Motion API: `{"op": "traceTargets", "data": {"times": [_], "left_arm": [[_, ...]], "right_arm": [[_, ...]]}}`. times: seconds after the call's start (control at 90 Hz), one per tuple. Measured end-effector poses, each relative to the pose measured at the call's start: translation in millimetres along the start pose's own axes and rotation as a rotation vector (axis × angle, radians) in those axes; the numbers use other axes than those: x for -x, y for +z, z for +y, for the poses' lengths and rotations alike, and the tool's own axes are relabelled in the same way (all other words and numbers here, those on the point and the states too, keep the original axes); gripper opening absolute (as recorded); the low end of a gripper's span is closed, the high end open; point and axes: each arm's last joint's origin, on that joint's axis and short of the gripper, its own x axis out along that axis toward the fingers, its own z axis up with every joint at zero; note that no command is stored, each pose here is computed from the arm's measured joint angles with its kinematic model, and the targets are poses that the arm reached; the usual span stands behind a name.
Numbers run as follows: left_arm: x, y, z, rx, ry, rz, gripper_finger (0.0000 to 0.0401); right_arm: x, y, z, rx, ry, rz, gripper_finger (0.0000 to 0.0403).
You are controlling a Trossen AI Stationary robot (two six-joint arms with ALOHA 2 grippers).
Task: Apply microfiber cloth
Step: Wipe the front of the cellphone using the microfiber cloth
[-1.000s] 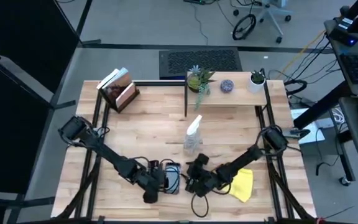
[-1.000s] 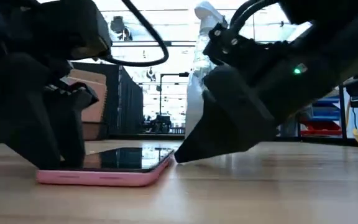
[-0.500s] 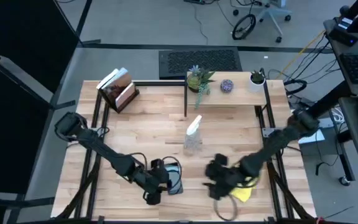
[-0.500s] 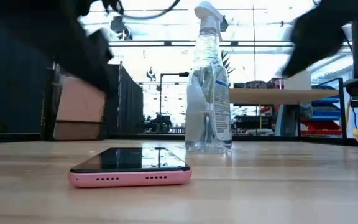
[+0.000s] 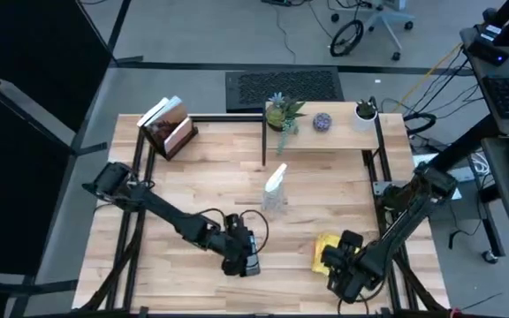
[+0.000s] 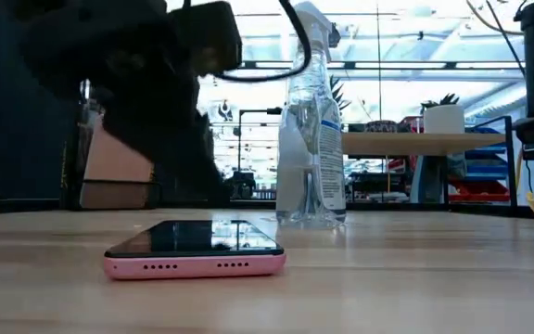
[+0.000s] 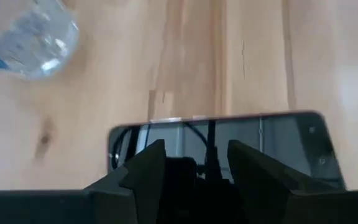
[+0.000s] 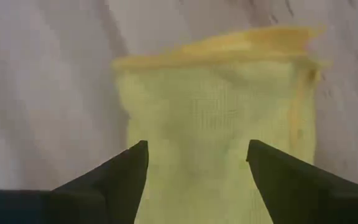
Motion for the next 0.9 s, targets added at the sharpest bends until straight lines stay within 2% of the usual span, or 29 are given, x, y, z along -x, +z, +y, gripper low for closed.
{"op": "traceTargets", "data": {"times": [0.1,0.211,0.333,0.4,0.5,0.611,0.756,0.844,0.9], "left_arm": [[-2.0,-0.8,-0.3,-0.001,-0.003,0.002,0.0164],[-2.3,-1.4,-0.4,-0.002,-0.002,0.006,0.0164],[-2.3,-1.4,-0.5,-0.002,-0.003,0.006,0.0164],[-2.4,-1.2,-0.2,0.0,-0.003,0.005,0.0164],[-2.4,-1.2,-0.2,-0.001,-0.002,0.005,0.0164],[-2.4,-1.0,0.0,-0.005,-0.003,0.004,0.0164],[-2.4,-1.1,-0.3,-0.025,-0.003,0.003,0.0164],[-2.4,-1.1,-0.3,-0.029,-0.003,0.003,0.0164],[-2.4,-1.1,-0.3,-0.041,-0.003,0.003,0.0164]], "right_arm": [[-21.8,-2.8,9.0,0.076,-0.036,0.022,0.0222],[-34.1,-2.5,14.5,0.158,-0.032,0.065,0.0159],[-23.8,10.1,19.3,0.157,0.018,0.072,0.0058],[-11.3,23.3,27.8,0.201,0.076,-0.033,0.0017],[13.1,51.0,45.3,0.288,0.197,-0.31,0.0015],[5.2,75.7,58.3,0.415,0.25,-0.516,0.0011],[-8.5,114.2,65.5,0.472,0.273,-0.702,0.0004],[-32.6,131.6,65.9,0.489,0.254,-0.742,0.0004],[-43.5,140.9,66.9,0.499,0.288,-0.763,0.0004]]}}
